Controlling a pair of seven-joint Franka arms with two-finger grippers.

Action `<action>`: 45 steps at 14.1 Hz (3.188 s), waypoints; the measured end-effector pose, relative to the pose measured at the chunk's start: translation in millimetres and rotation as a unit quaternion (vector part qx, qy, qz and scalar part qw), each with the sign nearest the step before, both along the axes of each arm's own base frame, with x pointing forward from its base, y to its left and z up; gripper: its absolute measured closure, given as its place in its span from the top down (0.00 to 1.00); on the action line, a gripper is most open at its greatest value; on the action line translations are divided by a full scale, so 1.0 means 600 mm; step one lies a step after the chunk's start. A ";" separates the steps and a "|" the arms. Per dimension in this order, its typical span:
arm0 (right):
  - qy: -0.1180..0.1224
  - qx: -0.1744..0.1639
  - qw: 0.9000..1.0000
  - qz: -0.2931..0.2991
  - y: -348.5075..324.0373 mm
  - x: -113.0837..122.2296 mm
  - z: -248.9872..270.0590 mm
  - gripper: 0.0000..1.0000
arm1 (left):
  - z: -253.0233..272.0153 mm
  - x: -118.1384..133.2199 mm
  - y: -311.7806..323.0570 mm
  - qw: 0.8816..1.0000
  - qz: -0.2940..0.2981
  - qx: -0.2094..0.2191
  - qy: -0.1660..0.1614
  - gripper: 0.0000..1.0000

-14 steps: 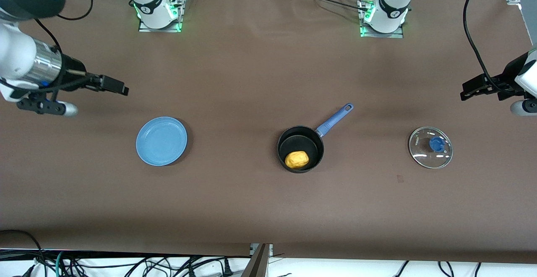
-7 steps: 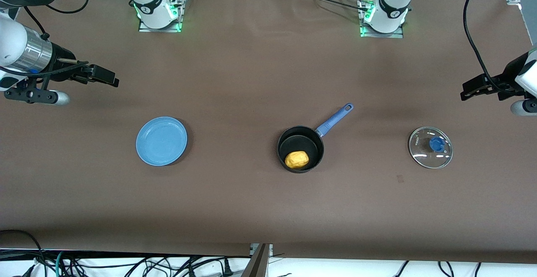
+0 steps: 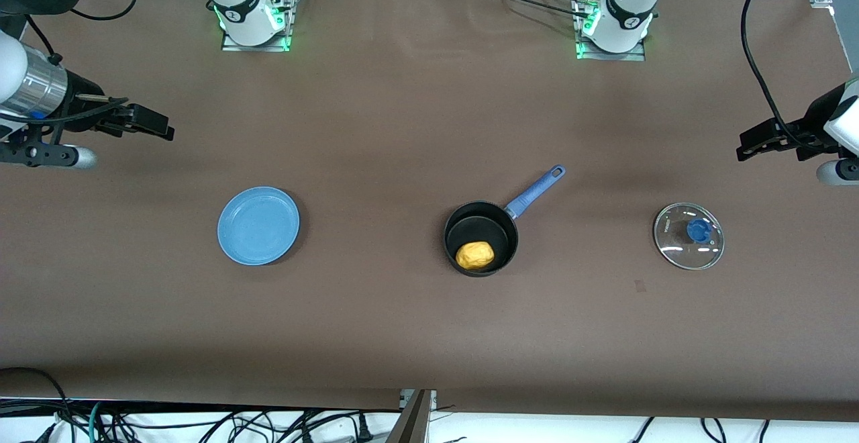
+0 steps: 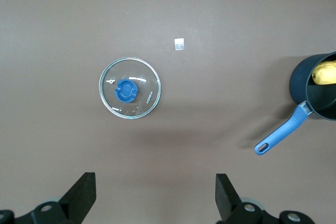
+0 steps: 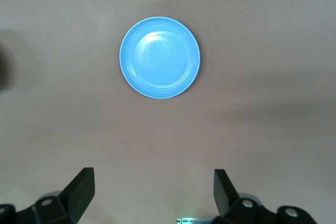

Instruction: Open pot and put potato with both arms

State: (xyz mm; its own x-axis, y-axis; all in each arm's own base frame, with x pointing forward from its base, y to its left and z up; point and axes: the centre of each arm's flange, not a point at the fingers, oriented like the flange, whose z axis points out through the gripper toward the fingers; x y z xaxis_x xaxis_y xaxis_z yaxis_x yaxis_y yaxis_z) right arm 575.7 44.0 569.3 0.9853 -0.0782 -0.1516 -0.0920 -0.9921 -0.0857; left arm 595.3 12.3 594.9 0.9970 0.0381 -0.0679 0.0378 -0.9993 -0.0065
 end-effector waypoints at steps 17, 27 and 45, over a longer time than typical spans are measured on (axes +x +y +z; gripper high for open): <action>-0.011 -0.043 0.996 0.080 -0.034 -0.051 0.034 1.00 | -0.001 0.000 0.000 1.000 0.000 0.000 0.000 1.00; -0.014 -0.049 0.995 0.080 -0.036 -0.050 0.035 1.00 | -0.001 0.000 0.000 1.000 0.000 0.000 0.000 1.00; -0.016 -0.050 0.995 0.083 -0.038 -0.049 0.036 1.00 | -0.003 0.001 0.000 1.000 0.000 0.000 0.002 1.00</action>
State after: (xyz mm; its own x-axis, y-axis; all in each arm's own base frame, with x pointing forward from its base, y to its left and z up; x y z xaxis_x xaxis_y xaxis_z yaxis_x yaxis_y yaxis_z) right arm 546.5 21.2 590.9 0.9903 0.0721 -0.1189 0.0742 -0.9972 0.0132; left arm 596.1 12.3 593.0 0.9967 0.0382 -0.0711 0.0378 -0.9993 -0.0067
